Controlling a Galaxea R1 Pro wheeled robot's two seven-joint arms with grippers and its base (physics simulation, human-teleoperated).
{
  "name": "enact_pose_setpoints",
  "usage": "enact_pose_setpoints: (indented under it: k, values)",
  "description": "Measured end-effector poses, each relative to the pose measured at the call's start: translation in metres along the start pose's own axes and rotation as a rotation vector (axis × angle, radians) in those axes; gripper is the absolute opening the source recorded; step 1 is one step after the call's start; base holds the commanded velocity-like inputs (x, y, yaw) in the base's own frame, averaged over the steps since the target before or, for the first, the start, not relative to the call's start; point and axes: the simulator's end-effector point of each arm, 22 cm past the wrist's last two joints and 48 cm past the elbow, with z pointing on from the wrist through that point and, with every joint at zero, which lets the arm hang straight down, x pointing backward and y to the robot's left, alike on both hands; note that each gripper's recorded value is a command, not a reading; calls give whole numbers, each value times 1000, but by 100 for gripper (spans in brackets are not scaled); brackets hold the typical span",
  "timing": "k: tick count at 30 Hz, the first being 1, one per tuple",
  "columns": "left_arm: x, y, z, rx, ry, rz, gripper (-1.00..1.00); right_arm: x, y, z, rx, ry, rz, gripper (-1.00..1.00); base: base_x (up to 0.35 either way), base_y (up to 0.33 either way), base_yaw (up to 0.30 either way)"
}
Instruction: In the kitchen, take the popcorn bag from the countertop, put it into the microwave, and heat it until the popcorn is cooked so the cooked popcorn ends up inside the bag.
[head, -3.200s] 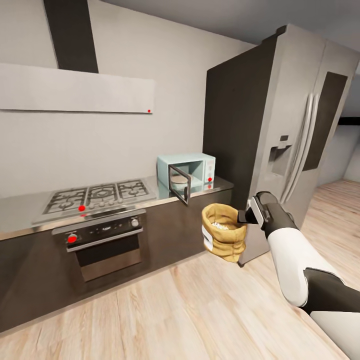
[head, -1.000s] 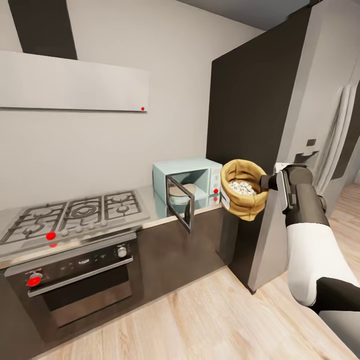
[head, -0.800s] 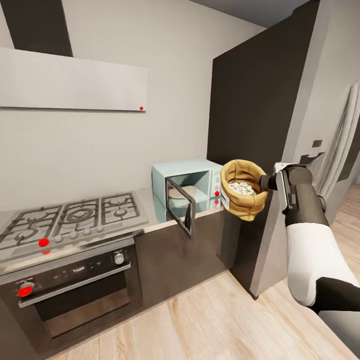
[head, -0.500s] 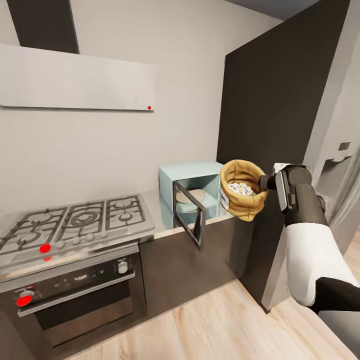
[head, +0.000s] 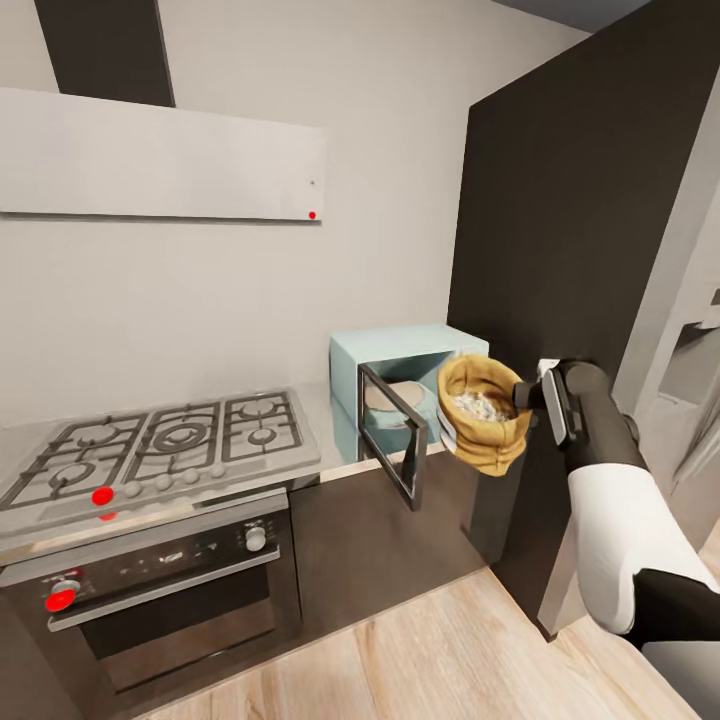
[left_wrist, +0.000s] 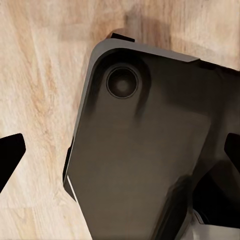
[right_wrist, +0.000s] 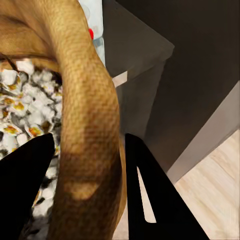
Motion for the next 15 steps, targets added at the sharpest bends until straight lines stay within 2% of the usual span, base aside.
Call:
enact_pose_setpoints:
  k: [9,15]
  values:
    - [0,-2,0,3,-3,5,100,2,3,1,-11,4,5,-100,13,0,0]
    - [0,-1,0,2,0,1,100,10,0,3,1,17,-2,-100,288,0,0]
